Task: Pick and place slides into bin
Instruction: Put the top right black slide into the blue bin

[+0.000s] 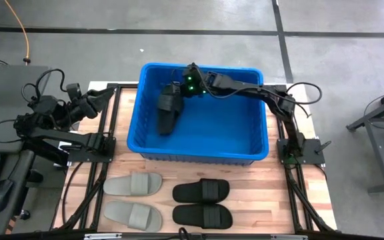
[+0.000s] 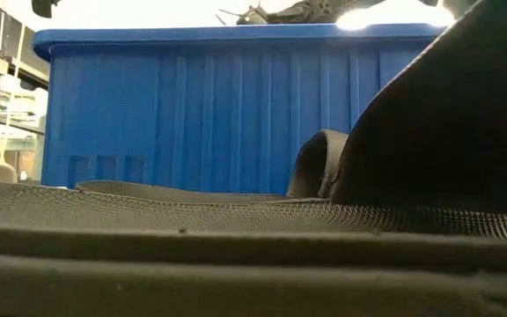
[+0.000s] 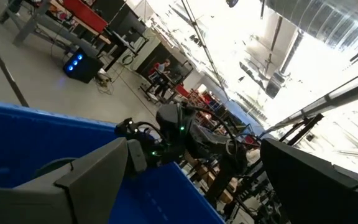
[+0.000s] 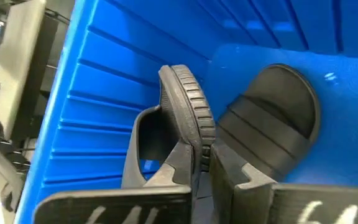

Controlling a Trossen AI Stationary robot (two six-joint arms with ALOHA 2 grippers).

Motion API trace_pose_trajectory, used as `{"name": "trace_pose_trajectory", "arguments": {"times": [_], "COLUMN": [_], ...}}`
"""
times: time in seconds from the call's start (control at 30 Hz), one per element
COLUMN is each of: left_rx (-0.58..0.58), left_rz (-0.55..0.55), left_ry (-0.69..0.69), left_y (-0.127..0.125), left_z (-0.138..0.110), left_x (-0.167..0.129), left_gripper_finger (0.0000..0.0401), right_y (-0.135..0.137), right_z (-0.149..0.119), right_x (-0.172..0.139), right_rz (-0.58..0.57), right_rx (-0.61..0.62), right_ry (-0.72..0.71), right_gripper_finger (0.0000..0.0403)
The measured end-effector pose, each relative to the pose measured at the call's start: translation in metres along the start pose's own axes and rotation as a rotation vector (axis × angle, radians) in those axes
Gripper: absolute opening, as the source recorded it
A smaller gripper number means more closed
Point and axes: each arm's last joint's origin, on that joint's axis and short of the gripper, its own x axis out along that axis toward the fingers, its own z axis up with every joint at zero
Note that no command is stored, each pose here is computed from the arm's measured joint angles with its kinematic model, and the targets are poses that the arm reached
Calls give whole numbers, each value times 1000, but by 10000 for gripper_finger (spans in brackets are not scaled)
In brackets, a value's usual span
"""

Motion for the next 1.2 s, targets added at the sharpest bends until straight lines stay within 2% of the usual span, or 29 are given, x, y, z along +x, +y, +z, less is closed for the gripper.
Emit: {"name": "trace_pose_trajectory", "arguments": {"times": [0.5,0.77,0.83,0.97,1.2], "left_rx": [0,0,0,0,-7], "left_rz": [0,0,0,-1,-15], "left_ry": [0,1,1,1,12], "left_y": [0,0,0,0,0], "left_z": [0,0,0,0,0], "left_x": [0,0,0,0,0], "left_gripper_finger": [351,348,347,347,348], "right_y": [-26,-43,-44,-44,-50], "right_z": [-12,-18,-18,-17,-15], "right_x": [40,39,39,39,38], "right_rz": [-80,-257,-264,-273,-320], "right_rx": [48,65,45,40,51], "right_ry": [88,113,116,107,94], "right_gripper_finger": [0,8,12,36,118]}}
